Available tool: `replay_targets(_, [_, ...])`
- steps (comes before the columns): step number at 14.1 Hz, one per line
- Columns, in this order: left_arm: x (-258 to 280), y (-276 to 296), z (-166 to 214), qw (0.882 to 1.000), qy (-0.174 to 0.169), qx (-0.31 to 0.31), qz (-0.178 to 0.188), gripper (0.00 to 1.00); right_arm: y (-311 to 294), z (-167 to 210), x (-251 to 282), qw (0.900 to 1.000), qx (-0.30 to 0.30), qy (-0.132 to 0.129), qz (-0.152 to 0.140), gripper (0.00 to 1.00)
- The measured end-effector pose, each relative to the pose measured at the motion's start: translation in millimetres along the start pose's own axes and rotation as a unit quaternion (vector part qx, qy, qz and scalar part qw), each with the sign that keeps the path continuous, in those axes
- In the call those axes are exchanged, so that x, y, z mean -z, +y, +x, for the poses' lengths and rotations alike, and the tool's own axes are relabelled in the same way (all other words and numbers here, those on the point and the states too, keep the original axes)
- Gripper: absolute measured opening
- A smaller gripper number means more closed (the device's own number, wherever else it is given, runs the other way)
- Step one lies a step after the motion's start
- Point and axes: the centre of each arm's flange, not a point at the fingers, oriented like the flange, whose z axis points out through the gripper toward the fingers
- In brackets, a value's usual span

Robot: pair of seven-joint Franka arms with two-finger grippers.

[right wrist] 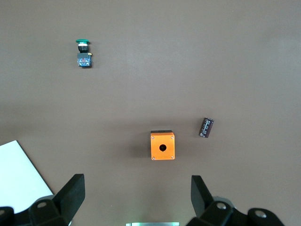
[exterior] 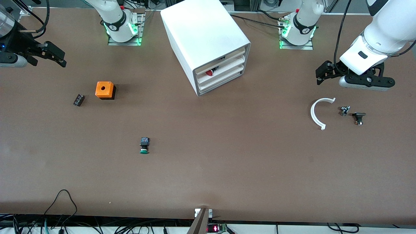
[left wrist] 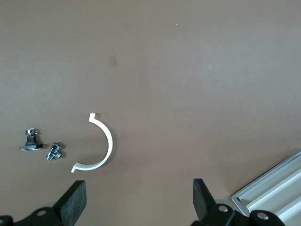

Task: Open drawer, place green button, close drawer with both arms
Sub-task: 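Move the right gripper to the green button while the left gripper reaches the drawer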

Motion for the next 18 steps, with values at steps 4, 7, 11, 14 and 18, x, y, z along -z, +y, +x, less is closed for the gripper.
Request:
replay_targets(4, [-0.7, -0.1, -1.0, 1.000, -0.005, 0.000, 0.000, 1.00, 0.0, -1.1, 0.6, 1.000, 0.000, -0.004, 0.000, 1.00])
replay_targets(7, [-0.7, -0.1, -1.1, 1.000, -0.005, 0.000, 0.000, 1.00, -1.0, -6.3, -2.9, 1.000, 0.002, -0.027, -0.003, 1.00])
replay_targets(11, [-0.6, -0.1, -1.1, 1.000, -0.005, 0.000, 0.000, 1.00, -9.2, 6.5, -27.6, 0.999, 0.010, -0.051, -0.007, 1.00])
replay_targets(14, [-0.2, 0.0, -1.1, 1.000, -0.005, 0.000, 0.000, 1.00, -49.2, 38.9, -60.1, 1.000, 0.021, -0.020, -0.006, 1.00])
replay_targets(18, [0.3, 0.1, -2.0, 1.000, -0.008, 0.000, 0.001, 1.00, -91.6, 90.1, -130.5, 1.000, 0.006, 0.020, 0.006, 1.00])
